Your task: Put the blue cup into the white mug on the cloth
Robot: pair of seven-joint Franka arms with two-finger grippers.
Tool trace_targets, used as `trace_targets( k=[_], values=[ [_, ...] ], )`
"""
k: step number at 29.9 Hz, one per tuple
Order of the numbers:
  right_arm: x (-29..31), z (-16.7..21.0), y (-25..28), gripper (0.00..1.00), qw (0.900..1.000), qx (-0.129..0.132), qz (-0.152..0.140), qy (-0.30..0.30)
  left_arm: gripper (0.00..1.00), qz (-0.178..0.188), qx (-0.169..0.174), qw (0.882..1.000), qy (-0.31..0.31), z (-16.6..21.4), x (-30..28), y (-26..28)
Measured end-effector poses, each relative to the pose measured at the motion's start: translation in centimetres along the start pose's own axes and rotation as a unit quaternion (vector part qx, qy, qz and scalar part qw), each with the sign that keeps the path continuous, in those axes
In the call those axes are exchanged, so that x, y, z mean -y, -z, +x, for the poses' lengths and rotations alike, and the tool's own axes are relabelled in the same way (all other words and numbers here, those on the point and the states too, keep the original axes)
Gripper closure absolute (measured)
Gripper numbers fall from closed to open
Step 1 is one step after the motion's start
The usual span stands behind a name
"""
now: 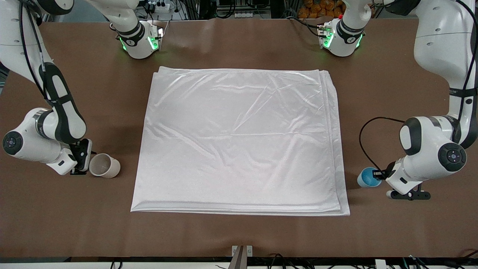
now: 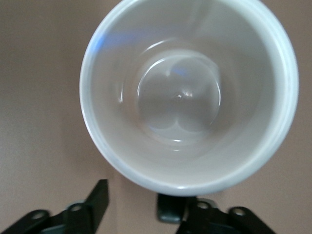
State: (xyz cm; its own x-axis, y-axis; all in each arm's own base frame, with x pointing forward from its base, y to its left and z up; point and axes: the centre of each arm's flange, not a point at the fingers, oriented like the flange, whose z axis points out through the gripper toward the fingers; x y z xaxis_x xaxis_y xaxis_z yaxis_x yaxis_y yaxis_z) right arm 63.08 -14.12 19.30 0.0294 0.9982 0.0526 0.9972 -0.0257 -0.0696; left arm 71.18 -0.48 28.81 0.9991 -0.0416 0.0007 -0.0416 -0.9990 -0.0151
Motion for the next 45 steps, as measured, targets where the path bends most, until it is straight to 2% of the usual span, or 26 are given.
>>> trace_targets(
  k=[6, 7, 9, 19, 24, 35, 40, 45],
  values=[
    [0.0, 0.2, 0.0, 0.63, 1.000, -0.001, 0.000, 0.001, 0.95, 0.000, 0.000, 1.000, -0.002, -0.3, -0.2, 3.0],
    [0.0, 0.2, 0.0, 0.72, 1.000, -0.001, 0.000, 0.001, 0.95, -0.001, 0.000, 1.000, -0.002, -0.4, -0.3, 3.4],
    [-0.1, 0.4, 0.1, 0.79, 1.000, -0.004, -0.002, -0.001, 0.95, -0.002, 0.001, 1.000, -0.004, -0.6, -0.6, 4.2],
    [-0.4, 1.6, 0.5, 0.80, 1.000, -0.019, -0.006, -0.002, 0.95, -0.006, 0.001, 1.000, -0.015, -1.4, -2.1, 8.8],
    [-0.9, 3.6, 2.2, 0.80, 0.999, -0.026, -0.014, 0.013, 0.95, -0.006, -0.007, 1.000, -0.022, -1.9, -3.0, 11.4],
    [-1.4, 12.1, 5.4, 0.80, 0.996, -0.059, -0.019, 0.063, 0.95, -0.005, -0.016, 1.000, -0.025, -2.5, -3.4, 14.0],
    [-1.2, 16.4, 5.5, 0.80, 0.995, -0.073, -0.015, 0.059, 0.95, -0.005, -0.019, 0.999, -0.025, -2.8, -3.4, 15.2],
    [-0.8, 20.8, 5.3, 0.80, 0.996, -0.075, -0.008, 0.044, 0.95, -0.004, -0.020, 0.999, -0.025, -3.5, -3.3, 17.1]
  ],
)
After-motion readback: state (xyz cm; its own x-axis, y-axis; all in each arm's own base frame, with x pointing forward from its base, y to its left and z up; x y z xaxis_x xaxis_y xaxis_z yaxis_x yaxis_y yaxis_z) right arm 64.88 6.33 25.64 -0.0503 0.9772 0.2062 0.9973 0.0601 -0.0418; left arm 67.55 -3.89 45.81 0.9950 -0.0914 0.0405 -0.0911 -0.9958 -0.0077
